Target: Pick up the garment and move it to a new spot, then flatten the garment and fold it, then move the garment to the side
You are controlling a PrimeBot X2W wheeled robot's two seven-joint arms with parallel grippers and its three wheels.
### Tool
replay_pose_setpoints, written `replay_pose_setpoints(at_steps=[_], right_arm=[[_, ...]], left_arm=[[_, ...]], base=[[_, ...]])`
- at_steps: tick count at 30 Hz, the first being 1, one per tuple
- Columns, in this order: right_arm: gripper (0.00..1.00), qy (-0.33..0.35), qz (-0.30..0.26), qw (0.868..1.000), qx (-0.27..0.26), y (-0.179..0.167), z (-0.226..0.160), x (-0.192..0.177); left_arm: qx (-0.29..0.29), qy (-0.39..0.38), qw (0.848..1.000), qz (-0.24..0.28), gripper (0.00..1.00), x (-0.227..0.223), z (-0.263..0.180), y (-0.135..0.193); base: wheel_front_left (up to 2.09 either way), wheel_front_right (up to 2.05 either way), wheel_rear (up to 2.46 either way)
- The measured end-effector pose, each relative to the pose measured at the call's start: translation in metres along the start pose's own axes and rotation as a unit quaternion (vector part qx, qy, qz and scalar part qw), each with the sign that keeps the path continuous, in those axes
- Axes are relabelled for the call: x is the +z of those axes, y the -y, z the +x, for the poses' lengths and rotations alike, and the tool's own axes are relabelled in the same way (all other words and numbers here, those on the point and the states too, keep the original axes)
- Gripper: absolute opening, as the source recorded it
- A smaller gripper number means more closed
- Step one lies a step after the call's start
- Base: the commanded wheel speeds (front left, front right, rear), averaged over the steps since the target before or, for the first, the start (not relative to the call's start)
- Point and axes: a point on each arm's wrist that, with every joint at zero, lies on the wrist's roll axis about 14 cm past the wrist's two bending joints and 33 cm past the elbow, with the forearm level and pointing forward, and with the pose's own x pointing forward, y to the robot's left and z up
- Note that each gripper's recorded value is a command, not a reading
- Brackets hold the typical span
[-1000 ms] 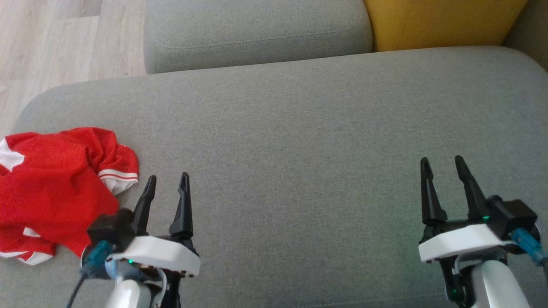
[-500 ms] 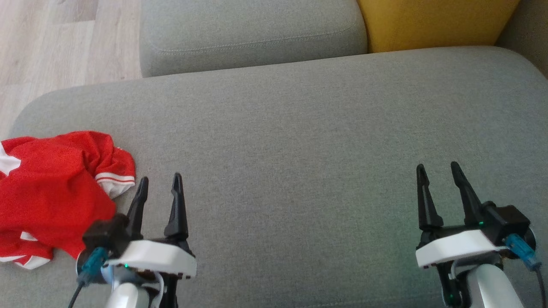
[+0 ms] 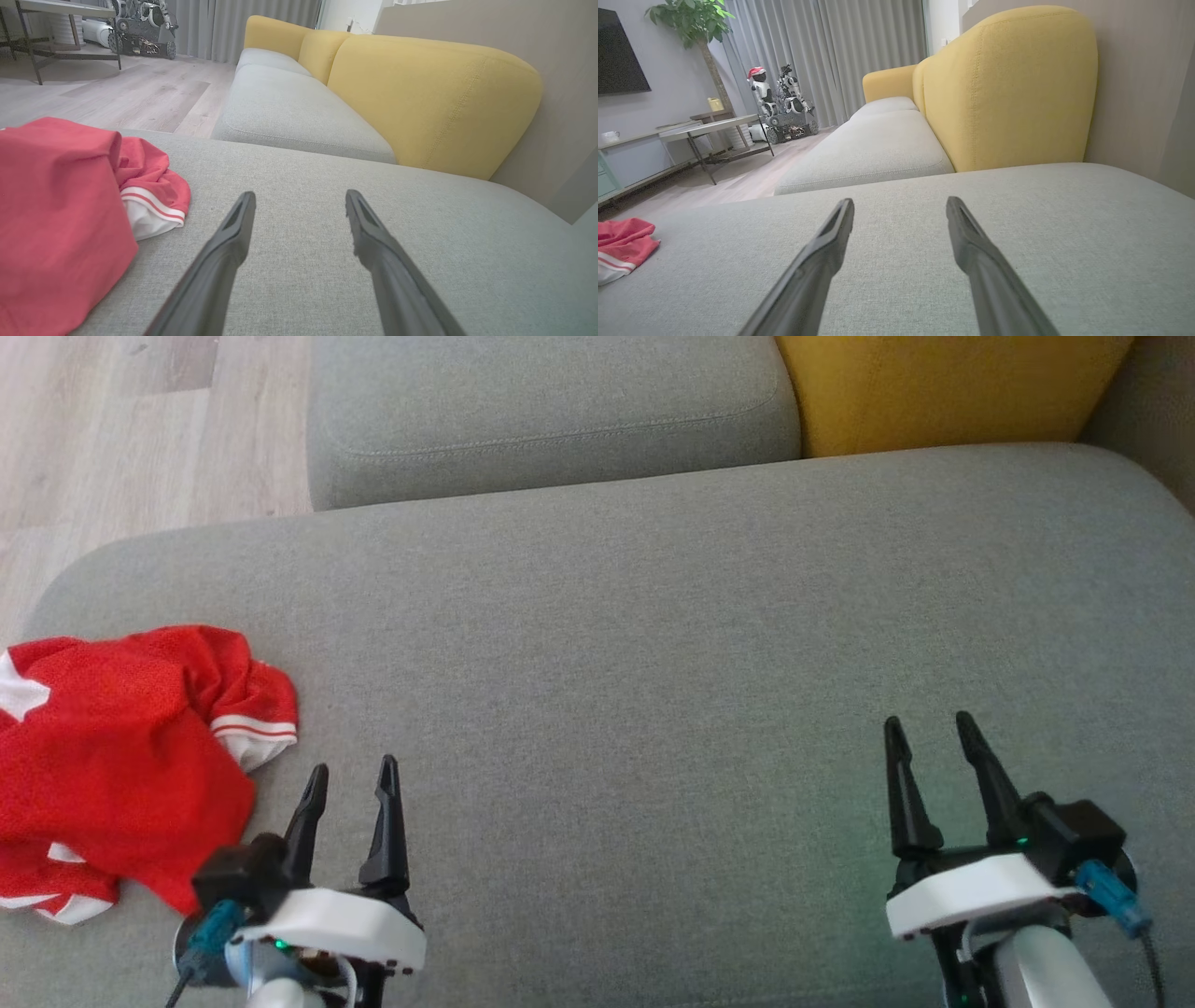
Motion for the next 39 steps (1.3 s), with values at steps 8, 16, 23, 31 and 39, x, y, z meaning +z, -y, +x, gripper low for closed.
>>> replay_pose_setpoints(at_steps=[8, 16, 23, 31, 39], right_arm=[[1.0, -0.018, 0.006, 1.0, 0.005, -0.004, -0.003, -0.012], [1.0, -0.023, 0.006, 1.0, 0.009, -0.007, -0.003, -0.014], [1.0, -0.028, 0.005, 0.999, 0.033, -0.022, 0.002, -0.018], [1.0, -0.034, 0.002, 0.995, 0.093, -0.06, 0.014, -0.021], [1.0, -0.042, -0.001, 0.984, 0.173, -0.113, 0.022, -0.027]], left_arm=[[0.009, -0.004, 1.0, -0.017, 1.0, -0.002, 0.0, -0.002], [0.012, -0.003, 1.0, -0.023, 1.0, -0.002, -0.001, -0.003], [0.031, 0.004, 0.999, -0.022, 1.0, 0.003, -0.005, -0.014], [0.08, 0.026, 0.996, -0.022, 1.0, 0.015, -0.022, -0.041], [0.157, 0.055, 0.986, -0.021, 1.0, 0.031, -0.052, -0.086]], base=[[0.0, 0.0, 0.0], [0.0, 0.0, 0.0], [0.0, 0.0, 0.0], [0.0, 0.0, 0.0], [0.0, 0.0, 0.0]])
